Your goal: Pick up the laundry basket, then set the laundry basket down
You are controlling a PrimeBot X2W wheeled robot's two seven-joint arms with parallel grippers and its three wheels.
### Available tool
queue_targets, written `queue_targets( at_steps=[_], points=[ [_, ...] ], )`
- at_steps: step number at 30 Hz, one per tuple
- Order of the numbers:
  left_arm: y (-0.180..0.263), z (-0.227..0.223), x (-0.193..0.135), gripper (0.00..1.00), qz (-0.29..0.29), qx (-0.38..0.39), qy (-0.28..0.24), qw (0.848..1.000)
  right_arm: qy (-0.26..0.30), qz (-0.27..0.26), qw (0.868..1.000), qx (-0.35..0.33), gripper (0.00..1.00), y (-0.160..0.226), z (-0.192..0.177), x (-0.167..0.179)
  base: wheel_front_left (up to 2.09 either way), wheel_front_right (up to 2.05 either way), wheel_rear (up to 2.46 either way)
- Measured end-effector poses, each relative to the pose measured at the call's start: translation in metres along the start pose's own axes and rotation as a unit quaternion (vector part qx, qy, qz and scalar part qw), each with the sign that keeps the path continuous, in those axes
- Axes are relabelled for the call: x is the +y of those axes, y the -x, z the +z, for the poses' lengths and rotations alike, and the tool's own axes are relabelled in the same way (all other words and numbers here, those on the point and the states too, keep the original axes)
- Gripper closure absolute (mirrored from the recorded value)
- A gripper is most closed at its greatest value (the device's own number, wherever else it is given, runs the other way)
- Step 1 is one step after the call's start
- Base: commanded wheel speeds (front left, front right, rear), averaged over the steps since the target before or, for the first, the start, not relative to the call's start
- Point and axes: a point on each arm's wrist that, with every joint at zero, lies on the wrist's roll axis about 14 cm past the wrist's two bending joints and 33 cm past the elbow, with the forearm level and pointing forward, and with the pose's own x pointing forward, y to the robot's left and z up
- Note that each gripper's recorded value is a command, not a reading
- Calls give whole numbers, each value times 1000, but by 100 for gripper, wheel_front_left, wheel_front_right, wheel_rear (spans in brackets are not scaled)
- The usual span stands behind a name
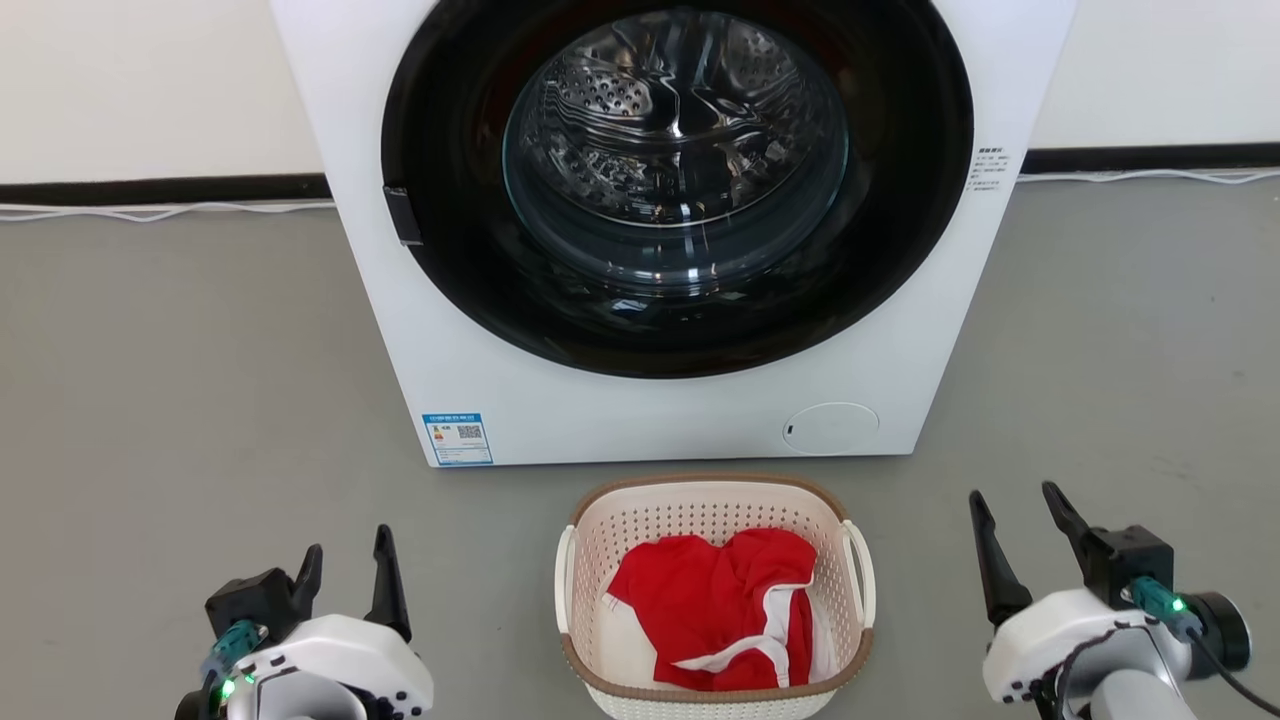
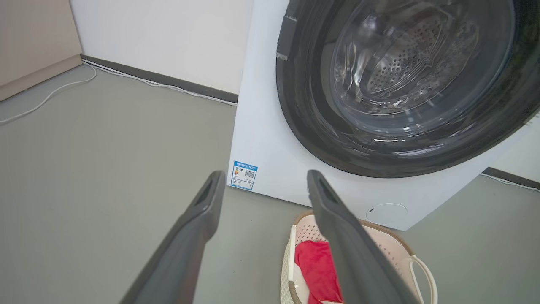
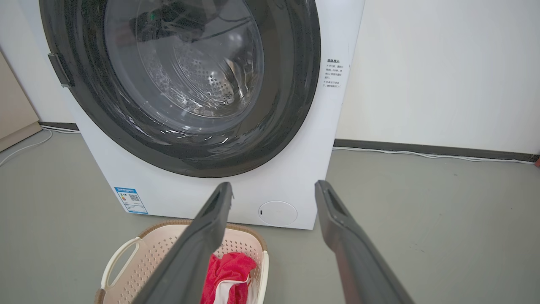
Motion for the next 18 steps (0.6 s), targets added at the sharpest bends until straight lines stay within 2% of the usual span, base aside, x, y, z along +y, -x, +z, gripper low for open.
queue_targets(
  at_steps=[15,16,18],
  points=[
    [12,4,12,0,13,-10,13,1000,-1,-13,1000,-10,0,10,5,-7,0,0,0],
    [12,4,13,100,14,-10,16,1000,-1,-12,1000,-10,100,10,5,-6,0,0,0],
    [16,-6,15,100,19,5,16,1000,-5,-11,1000,6,100,15,-6,-4,0,0,0]
  ],
)
